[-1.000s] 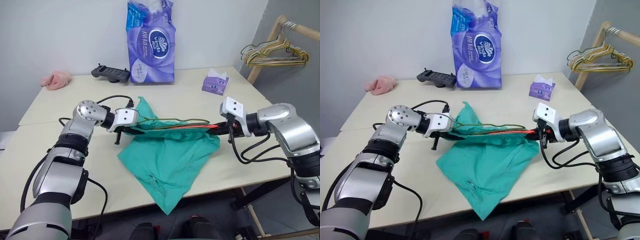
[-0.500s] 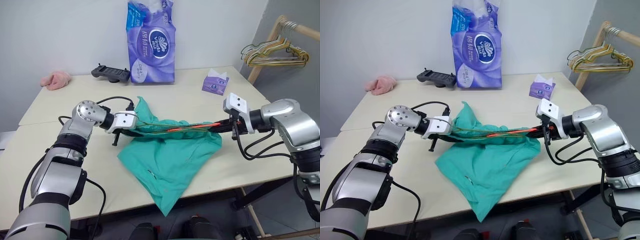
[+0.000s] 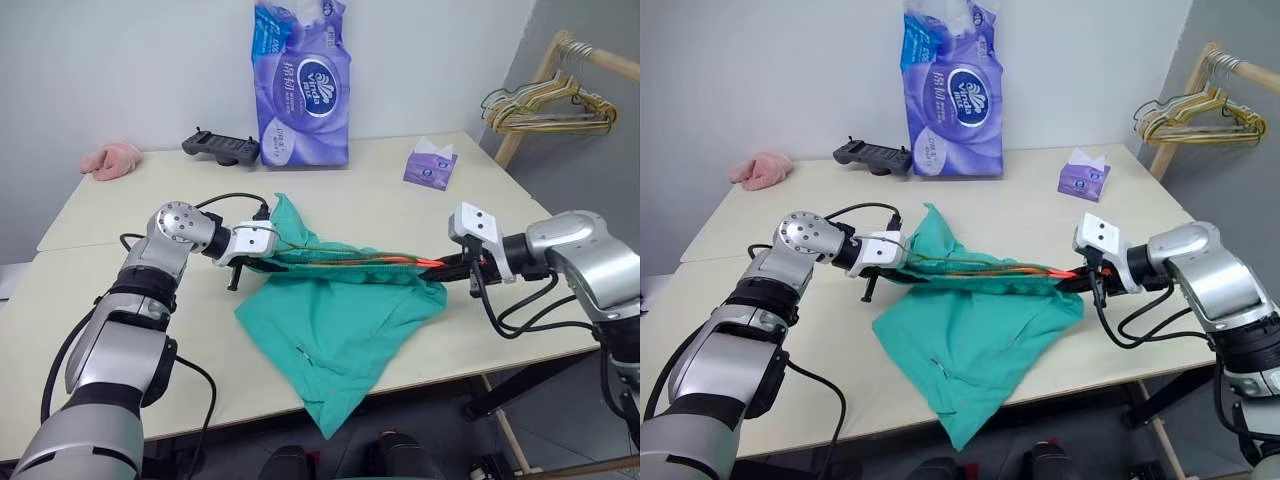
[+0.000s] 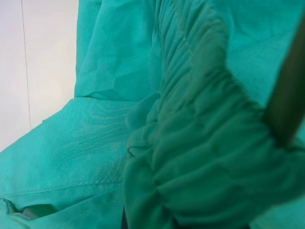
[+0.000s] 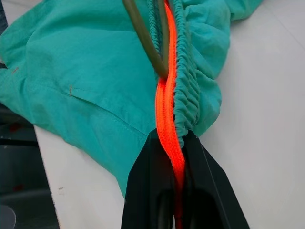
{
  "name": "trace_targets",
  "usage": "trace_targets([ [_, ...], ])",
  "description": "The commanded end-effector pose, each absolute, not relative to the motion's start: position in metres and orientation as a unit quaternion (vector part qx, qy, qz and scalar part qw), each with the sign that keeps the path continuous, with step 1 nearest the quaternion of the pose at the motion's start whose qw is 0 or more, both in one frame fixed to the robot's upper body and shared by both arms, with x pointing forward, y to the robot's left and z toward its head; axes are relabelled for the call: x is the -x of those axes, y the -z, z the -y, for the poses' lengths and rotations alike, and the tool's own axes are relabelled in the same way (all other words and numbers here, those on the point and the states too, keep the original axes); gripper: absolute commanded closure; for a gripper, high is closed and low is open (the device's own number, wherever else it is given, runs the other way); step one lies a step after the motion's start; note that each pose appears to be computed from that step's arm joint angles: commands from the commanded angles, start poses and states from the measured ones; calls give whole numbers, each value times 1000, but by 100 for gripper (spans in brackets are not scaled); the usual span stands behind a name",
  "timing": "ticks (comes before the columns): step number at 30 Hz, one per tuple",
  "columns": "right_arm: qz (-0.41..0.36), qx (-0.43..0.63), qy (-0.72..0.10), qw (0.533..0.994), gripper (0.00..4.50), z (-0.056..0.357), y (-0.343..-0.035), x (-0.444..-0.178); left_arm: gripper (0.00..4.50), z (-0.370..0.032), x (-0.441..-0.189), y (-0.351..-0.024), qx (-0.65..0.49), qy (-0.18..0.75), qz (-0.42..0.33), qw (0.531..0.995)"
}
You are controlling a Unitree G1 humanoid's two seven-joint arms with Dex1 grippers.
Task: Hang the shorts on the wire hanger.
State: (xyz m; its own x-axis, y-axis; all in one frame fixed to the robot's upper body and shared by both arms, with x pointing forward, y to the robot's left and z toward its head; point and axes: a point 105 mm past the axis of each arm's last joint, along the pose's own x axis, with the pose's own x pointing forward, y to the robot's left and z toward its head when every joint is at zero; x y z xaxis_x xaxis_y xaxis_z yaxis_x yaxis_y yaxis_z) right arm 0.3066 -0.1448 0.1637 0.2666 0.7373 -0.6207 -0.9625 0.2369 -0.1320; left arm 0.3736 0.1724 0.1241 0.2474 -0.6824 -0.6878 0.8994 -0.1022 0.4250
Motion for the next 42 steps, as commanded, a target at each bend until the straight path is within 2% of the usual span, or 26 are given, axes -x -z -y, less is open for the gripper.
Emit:
trace_targets([
  [1, -210, 269, -559, 756, 447, 150, -178, -301, 450, -184, -380, -131, -477, 574, -129, 653],
  [12, -181, 289, -571, 747, 447, 135, -194, -297, 450, -189, -380, -126, -495, 571, -138, 640],
  [18, -152, 305, -605, 720, 447, 108, -210, -288, 450, -196, -382, -121, -526, 555, -157, 625],
  [21, -139, 321, -608, 713, 447, 99, -215, -289, 450, -193, -383, -121, -520, 555, -152, 631],
  [23, -128, 333, -605, 712, 447, 93, -217, -293, 450, -189, -386, -121, -520, 551, -148, 636],
  [28, -88, 496, -521, 689, 447, 83, -208, -325, 450, -156, -399, -129, -508, 538, -100, 665],
  [34, -76, 505, -498, 701, 447, 64, -201, -337, 450, -121, -399, -128, -483, 545, -61, 683],
  [41, -70, 539, -467, 697, 447, 67, -196, -347, 450, -101, -391, -120, -460, 552, -51, 694],
  [42, -73, 544, -468, 693, 422, 68, -193, -347, 450, -99, -391, -120, -459, 551, -51, 695],
])
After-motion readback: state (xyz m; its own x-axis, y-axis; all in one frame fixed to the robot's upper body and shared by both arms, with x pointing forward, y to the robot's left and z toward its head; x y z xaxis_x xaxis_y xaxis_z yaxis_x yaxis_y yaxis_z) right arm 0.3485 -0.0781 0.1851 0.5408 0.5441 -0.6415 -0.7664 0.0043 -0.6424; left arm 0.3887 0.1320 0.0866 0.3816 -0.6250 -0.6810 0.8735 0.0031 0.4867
